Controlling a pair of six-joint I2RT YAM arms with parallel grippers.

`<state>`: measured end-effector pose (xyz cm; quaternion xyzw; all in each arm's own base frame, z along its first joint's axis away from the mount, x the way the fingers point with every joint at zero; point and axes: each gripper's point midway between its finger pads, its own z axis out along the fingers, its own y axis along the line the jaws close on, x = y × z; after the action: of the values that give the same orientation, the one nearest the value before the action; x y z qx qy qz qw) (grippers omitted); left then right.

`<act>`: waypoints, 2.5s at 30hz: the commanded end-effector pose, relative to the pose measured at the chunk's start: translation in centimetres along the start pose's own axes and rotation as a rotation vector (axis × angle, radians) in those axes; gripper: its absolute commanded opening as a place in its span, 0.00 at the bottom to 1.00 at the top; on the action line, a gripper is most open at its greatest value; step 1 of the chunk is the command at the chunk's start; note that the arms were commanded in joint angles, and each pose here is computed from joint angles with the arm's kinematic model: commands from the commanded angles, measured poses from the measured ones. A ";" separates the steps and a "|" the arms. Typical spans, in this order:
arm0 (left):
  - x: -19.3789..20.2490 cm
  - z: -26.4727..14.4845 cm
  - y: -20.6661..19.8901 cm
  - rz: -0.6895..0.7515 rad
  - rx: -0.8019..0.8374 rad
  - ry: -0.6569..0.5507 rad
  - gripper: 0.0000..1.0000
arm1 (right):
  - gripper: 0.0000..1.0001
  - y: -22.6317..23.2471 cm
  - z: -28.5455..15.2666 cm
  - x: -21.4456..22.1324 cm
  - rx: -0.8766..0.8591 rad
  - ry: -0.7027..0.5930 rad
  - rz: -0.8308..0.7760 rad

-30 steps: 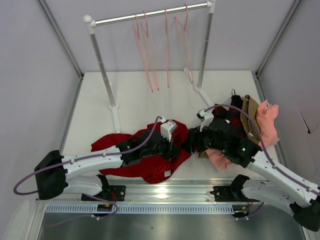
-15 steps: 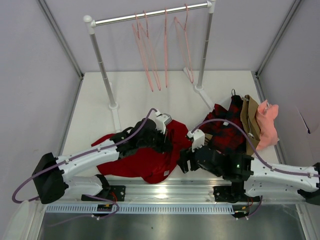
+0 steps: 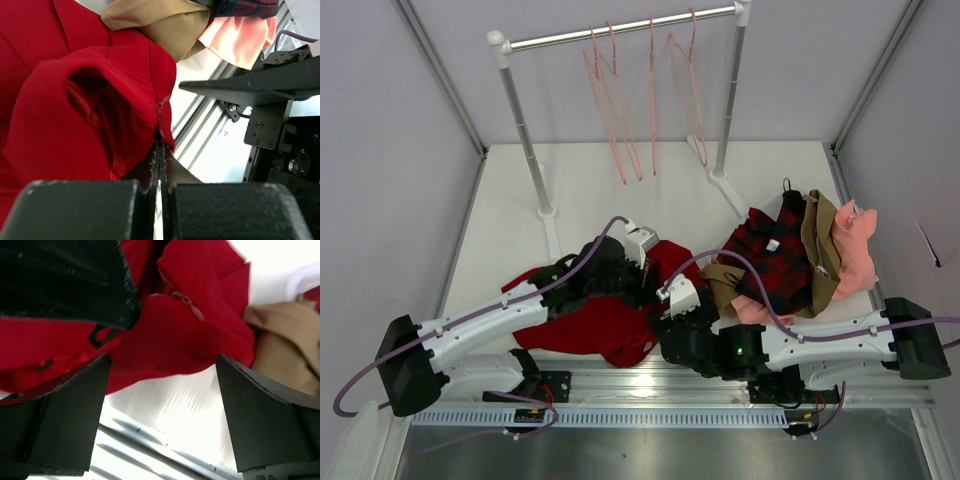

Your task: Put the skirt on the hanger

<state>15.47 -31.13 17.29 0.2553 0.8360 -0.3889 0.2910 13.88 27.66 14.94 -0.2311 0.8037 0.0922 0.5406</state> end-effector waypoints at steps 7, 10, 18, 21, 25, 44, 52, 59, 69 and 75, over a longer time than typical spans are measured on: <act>-1.6 -1.6 -1.1 -0.054 0.042 -0.055 0.00 | 0.91 1.5 -0.1 -6.1 -0.051 -0.229 0.117; -1.7 -1.6 -1.1 -0.071 0.047 -0.061 0.00 | 0.92 1.3 -0.2 -6.3 -0.055 -0.243 0.090; -2.4 -2.4 -1.8 -0.077 0.099 -0.078 0.00 | 0.91 -0.4 1.7 -3.6 -0.048 -0.211 -0.056; -2.4 -2.6 -1.9 -0.078 0.110 -0.073 0.00 | 0.90 -1.4 2.3 -2.8 -0.048 -0.210 -0.071; -2.4 -2.7 -2.1 -0.083 0.119 -0.067 0.00 | 0.89 -2.9 2.8 -2.9 -0.026 -0.237 -0.063; 1.5 -1.8 -1.8 -0.010 0.054 -0.038 0.05 | 0.92 -10.4 -1.4 -0.6 0.070 -0.029 0.353; 5.1 1.0 -6.2 0.011 0.174 -0.095 0.34 | 0.98 -13.3 -4.6 -0.3 0.162 0.032 0.596; 8.2 6.6 -5.4 0.049 -0.032 -0.072 0.57 | 0.99 -13.2 -4.6 0.7 0.168 0.062 0.654; 9.0 10.7 -3.9 0.030 -0.132 -0.062 0.57 | 0.99 -12.8 -4.6 -0.1 0.144 0.053 0.648; 8.9 12.1 -4.0 0.042 -0.136 -0.055 0.51 | 0.99 -13.3 -5.1 -0.3 0.141 0.030 0.663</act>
<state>8.95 -39.12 4.91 0.2620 0.8601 -0.3087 0.3103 15.57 14.79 16.92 0.0583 0.8602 0.1995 0.4657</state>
